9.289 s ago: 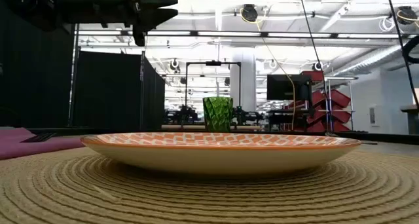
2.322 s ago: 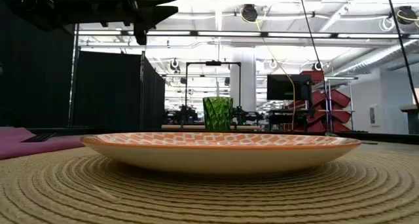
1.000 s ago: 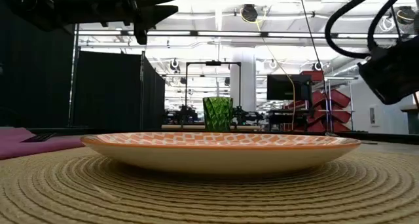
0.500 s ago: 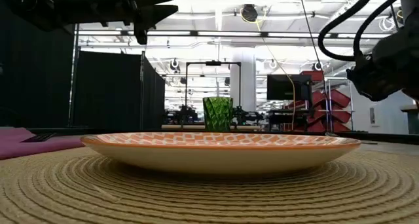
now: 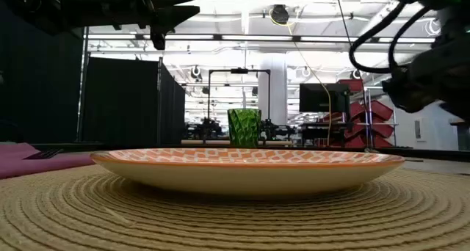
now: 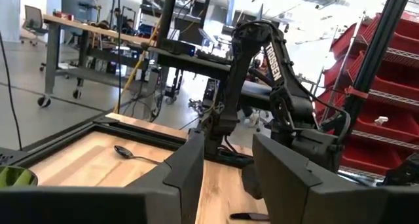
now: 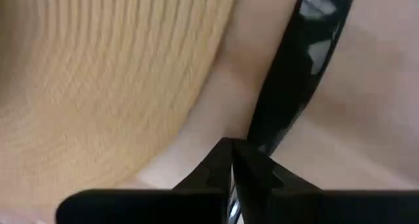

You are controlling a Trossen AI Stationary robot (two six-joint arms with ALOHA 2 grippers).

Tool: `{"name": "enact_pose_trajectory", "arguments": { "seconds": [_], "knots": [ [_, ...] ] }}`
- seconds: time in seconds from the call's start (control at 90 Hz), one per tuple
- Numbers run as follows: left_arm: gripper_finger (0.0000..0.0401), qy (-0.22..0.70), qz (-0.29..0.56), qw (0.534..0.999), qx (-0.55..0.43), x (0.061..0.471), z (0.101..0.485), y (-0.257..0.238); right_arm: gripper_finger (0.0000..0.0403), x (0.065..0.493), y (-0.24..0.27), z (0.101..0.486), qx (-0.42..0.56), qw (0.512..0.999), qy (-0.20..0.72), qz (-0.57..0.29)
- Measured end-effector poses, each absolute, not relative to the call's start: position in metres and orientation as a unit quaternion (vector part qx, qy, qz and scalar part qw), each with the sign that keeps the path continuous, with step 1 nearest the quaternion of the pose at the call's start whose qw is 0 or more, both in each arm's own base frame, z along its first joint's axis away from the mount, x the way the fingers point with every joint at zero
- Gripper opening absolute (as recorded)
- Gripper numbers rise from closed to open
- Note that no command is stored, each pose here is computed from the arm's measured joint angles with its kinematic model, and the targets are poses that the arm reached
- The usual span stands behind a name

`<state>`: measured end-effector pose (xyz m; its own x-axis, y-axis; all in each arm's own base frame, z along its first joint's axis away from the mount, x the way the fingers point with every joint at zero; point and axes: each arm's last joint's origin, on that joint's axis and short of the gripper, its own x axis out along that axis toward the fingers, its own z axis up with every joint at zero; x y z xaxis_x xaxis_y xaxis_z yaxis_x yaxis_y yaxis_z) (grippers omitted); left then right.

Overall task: Set table place
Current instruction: Move the black knife to the right of the brown placemat

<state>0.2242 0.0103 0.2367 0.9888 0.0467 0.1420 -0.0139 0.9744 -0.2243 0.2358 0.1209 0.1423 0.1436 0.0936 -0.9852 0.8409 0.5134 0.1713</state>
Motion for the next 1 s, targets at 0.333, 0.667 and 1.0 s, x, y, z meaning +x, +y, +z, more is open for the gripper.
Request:
{"name": "enact_pose_trajectory", "arguments": {
  "seconds": [0.333,0.667,1.0],
  "knots": [
    [0.0118,-0.083,-0.004,0.990,-0.111,0.222,0.241,0.009,0.0023,0.240,0.110,0.224,0.310,0.689,0.583,-0.298],
    [0.0118,-0.089,-0.016,0.990,-0.110,0.211,0.251,0.008,0.0048,0.195,0.181,0.207,0.399,0.645,0.588,-0.282],
    [0.0118,-0.094,-0.022,0.989,-0.110,0.211,0.252,0.006,0.0001,0.176,0.210,0.169,0.420,0.600,0.603,-0.316]
  ]
}}
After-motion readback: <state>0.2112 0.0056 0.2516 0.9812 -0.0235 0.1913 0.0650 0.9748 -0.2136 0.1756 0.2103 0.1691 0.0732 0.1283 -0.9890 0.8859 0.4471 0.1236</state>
